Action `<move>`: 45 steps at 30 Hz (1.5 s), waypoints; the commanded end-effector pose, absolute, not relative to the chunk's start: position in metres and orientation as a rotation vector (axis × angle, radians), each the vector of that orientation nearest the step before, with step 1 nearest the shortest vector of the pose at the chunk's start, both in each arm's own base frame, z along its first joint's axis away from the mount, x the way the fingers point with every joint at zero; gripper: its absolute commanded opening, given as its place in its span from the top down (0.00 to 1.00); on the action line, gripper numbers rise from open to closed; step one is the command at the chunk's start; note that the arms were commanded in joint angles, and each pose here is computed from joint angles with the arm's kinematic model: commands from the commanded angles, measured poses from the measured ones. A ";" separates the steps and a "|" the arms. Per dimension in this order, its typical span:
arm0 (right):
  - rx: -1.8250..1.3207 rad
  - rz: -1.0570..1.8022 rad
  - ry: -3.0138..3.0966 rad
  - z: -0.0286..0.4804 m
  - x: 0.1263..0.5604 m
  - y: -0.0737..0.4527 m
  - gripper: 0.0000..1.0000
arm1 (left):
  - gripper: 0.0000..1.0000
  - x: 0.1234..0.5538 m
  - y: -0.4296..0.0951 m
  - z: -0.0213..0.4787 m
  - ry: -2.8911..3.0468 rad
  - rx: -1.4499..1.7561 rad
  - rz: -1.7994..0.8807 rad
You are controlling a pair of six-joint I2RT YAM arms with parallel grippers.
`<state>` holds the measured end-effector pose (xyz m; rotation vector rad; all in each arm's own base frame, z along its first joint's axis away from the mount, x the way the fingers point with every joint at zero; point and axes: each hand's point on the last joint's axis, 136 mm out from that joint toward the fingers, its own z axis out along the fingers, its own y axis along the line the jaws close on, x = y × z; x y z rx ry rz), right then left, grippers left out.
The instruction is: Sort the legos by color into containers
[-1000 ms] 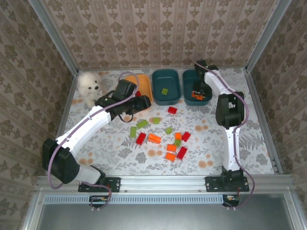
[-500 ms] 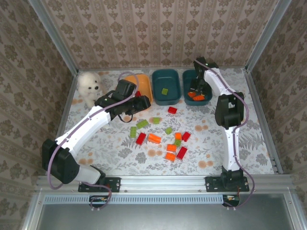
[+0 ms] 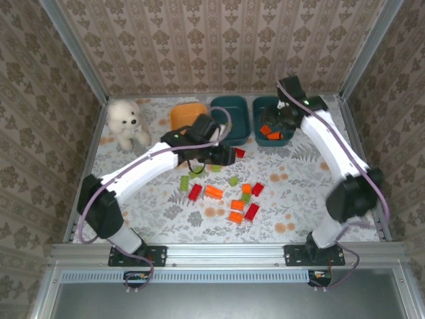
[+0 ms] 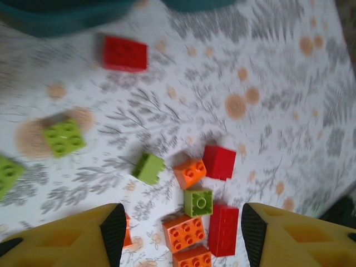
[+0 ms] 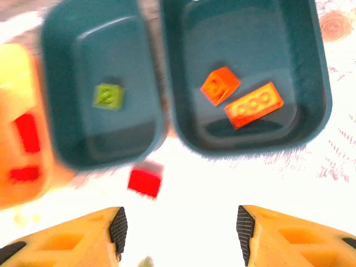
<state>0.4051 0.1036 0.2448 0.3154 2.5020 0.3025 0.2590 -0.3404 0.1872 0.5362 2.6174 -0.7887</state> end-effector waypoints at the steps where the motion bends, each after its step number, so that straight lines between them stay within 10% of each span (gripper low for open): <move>1: 0.335 0.491 2.403 0.262 0.348 0.115 0.43 | 0.40 0.246 -0.367 0.173 2.592 0.751 -0.787; 15: 0.166 0.977 2.035 0.369 0.169 0.113 0.27 | 0.38 0.215 -0.436 0.078 2.668 1.173 -0.423; 30: 0.152 1.071 2.049 0.364 0.165 0.125 0.21 | 0.40 0.212 -0.456 0.043 2.692 1.263 -0.299; 45: 0.151 1.072 2.075 0.359 0.169 0.128 0.22 | 0.67 0.216 -0.459 0.030 2.692 1.272 -0.227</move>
